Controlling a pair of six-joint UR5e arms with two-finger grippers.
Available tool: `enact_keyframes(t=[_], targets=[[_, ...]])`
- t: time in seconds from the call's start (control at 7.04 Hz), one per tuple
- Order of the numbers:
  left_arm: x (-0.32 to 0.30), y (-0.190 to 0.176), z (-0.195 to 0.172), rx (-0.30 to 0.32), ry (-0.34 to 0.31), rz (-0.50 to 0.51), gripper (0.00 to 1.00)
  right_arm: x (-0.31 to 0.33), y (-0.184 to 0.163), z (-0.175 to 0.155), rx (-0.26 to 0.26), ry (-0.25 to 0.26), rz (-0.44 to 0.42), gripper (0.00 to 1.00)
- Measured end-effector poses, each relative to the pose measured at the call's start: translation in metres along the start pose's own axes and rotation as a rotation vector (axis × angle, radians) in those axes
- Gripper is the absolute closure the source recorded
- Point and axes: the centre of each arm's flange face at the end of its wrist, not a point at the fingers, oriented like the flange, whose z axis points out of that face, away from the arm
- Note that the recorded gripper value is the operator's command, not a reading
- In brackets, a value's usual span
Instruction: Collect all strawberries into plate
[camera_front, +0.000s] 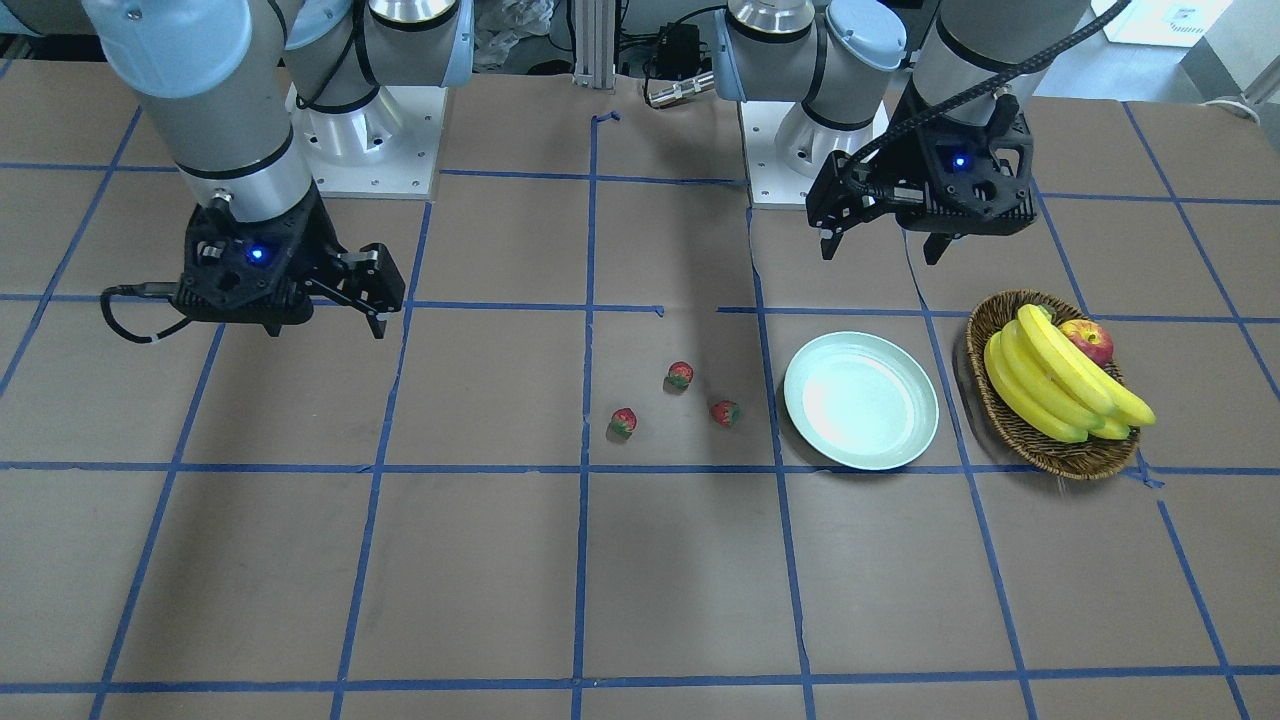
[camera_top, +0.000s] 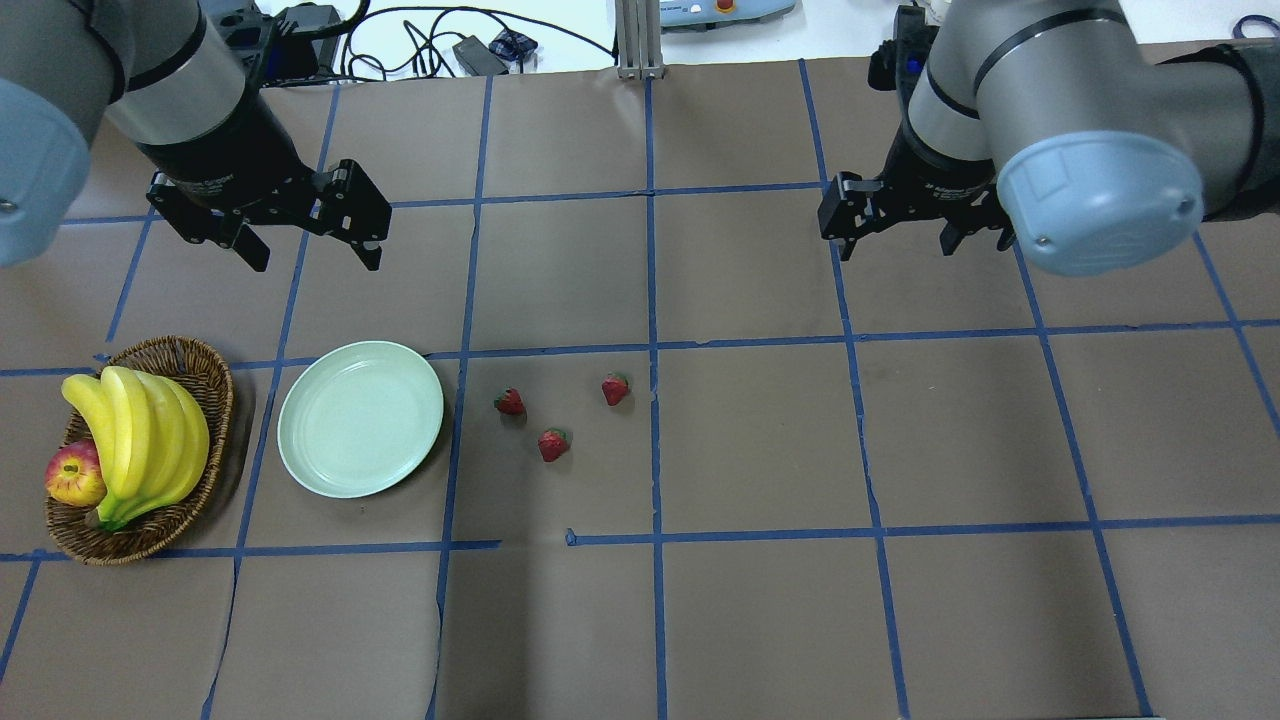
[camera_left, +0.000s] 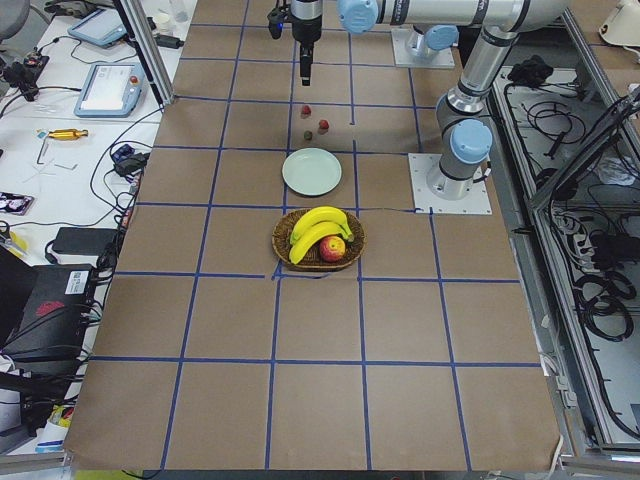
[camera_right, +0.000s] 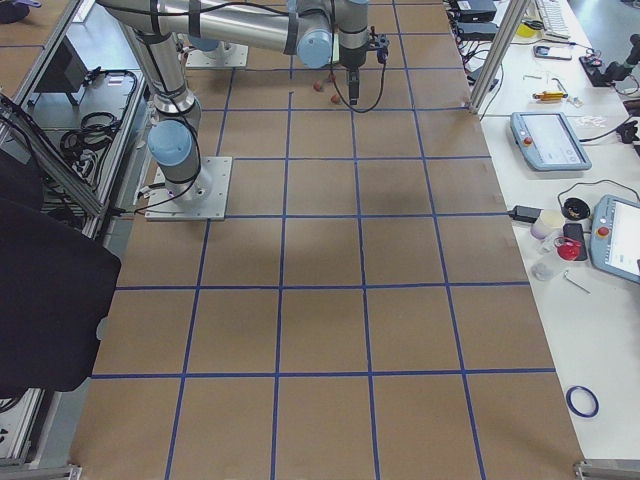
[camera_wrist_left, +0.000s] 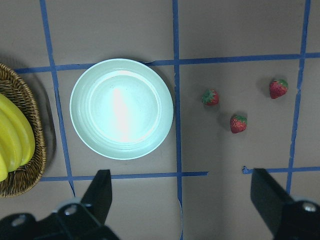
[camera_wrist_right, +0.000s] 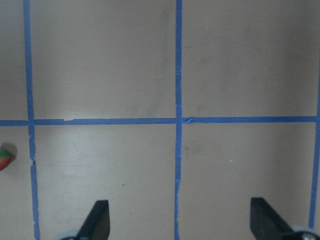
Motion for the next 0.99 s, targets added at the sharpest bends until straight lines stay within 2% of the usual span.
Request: enact_keyframes(t=[0.28, 0.57, 0.99], targets=[[0.000, 0.000, 0.001, -0.002, 0.000, -0.001, 0.00, 0.015, -0.003, -0.039, -0.043, 0.024, 0.015, 0.00], [0.000, 0.000, 0.002, -0.004, 0.000, -0.002, 0.00, 0.018, -0.003, -0.067, -0.058, 0.028, 0.021, 0.00], [0.000, 0.000, 0.001, -0.002, 0.000, 0.000, 0.00, 0.019, 0.000, -0.062, -0.102, 0.027, 0.028, 0.00]])
